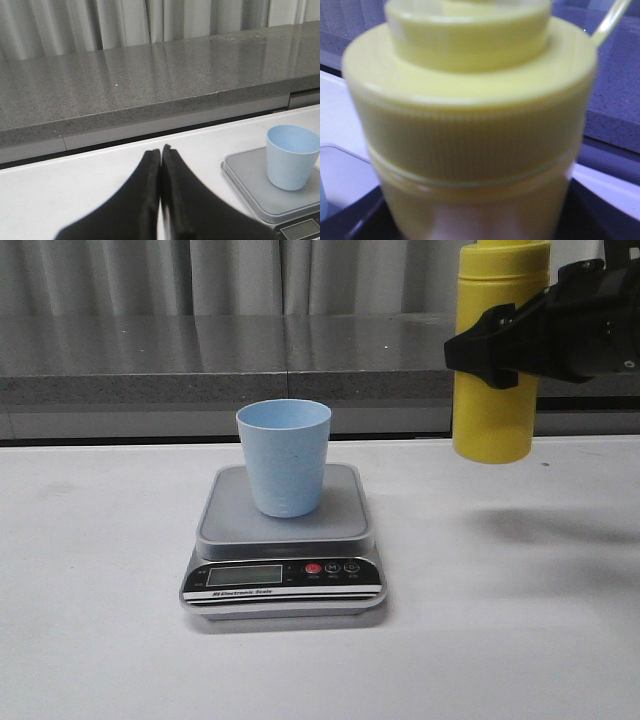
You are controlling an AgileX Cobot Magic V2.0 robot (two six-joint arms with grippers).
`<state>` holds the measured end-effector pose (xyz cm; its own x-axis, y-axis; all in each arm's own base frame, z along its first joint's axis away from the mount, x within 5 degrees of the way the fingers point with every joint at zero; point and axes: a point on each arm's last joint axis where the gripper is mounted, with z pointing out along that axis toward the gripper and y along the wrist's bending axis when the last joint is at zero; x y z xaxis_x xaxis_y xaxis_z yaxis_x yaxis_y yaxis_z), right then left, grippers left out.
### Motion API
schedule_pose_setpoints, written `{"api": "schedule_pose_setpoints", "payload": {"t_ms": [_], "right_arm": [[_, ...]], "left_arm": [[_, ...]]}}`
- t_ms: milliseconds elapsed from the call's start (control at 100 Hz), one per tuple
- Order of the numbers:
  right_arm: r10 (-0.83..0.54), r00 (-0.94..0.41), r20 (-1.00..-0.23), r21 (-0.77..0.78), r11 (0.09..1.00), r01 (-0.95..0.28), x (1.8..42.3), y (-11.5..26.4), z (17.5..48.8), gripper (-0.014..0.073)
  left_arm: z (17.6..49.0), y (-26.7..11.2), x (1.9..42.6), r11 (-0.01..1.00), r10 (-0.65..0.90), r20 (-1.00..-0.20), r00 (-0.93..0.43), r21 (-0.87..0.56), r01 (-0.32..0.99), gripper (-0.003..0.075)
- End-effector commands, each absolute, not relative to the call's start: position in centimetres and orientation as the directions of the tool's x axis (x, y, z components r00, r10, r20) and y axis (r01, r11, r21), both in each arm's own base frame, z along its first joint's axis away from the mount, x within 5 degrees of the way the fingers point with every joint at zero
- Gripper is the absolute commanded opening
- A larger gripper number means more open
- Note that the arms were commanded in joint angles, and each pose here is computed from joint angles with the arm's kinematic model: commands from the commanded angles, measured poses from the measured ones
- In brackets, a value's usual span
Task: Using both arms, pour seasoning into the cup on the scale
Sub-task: 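Rotate the yellow bottle upright with the right gripper, then lower the upright bottle back onto the table beside the scale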
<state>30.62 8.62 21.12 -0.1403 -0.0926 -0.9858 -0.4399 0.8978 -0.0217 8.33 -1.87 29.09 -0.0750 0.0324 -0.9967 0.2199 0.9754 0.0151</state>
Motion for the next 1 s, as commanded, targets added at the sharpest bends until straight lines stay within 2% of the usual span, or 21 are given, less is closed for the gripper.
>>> {"api": "schedule_pose_setpoints", "payload": {"t_ms": [0,540,990], "right_arm": [[-0.044,-0.015,-0.999,-0.032,0.894,-0.446,30.9,8.8,23.0,0.0150],[-0.006,-0.005,-1.000,-0.003,0.863,-0.505,32.1,9.6,19.3,0.0150],[-0.044,-0.050,-0.998,-0.009,0.833,-0.553,32.2,10.1,17.0,0.0150]], "left_arm": [[30.6,-1.8,8.4,0.977,0.005,-1.000,0.023,0.010,0.215,-0.0018],[30.6,-1.8,8.4,0.977,0.005,-1.000,0.023,0.010,0.215,-0.0018],[30.6,-1.8,8.4,0.977,0.005,-1.000,0.023,0.010,0.215,-0.0018]]}}
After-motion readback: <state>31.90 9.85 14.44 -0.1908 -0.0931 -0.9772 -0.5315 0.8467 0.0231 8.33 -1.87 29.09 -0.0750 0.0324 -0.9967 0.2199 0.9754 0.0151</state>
